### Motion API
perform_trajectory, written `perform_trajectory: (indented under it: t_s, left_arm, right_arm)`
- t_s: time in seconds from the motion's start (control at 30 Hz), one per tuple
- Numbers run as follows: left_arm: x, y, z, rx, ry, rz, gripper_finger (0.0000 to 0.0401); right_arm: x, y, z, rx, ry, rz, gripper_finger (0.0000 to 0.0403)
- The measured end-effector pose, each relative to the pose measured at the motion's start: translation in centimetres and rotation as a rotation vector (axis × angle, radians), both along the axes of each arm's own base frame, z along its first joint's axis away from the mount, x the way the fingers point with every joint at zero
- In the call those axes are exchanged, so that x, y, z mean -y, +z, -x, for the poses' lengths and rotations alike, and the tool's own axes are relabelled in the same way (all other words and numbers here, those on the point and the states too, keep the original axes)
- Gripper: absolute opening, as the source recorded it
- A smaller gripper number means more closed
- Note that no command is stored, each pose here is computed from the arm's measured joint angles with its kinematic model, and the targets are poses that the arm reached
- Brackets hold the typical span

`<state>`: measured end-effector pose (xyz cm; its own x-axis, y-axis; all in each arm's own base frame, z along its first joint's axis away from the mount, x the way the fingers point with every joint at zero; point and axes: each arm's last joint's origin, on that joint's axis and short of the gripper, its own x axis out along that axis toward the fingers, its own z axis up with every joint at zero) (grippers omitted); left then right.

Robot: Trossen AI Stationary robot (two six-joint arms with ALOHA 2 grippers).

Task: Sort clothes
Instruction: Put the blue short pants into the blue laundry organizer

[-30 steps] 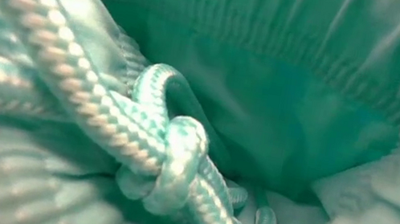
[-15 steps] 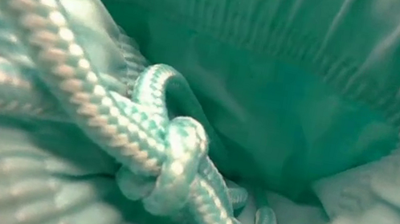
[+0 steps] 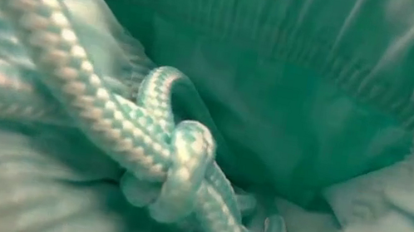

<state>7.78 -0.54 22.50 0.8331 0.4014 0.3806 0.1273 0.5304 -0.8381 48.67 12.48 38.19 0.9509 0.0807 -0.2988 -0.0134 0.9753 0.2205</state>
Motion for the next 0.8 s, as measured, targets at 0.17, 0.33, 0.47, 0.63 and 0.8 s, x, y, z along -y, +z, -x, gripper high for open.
perform_trajectory:
  t_s: [0.17,0.33,0.47,0.63,0.8]
  left_arm:
    - [0.0,0.0,0.0,-0.002,0.001,-0.003,0.0006]
    - [0.0,0.0,0.0,-0.016,0.01,-0.024,0.0006]
    - [0.0,-0.1,0.0,-0.021,0.013,-0.032,0.0006]
    - [0.1,-0.3,-0.1,-0.048,0.011,-0.051,0.0006]
    - [0.1,-0.7,-0.3,-0.096,0.008,-0.066,0.0006]
  right_arm:
    - [1.6,2.1,2.5,-0.078,-0.077,0.051,0.0128]
    - [2.5,3.9,5.0,-0.139,-0.153,0.158,0.008]
    - [3.2,4.4,6.3,-0.197,-0.179,0.188,0.0038]
    - [3.3,3.7,6.8,-0.285,-0.169,0.212,0.0006]
    - [3.1,1.8,6.8,-0.396,-0.139,0.113,0.0016]
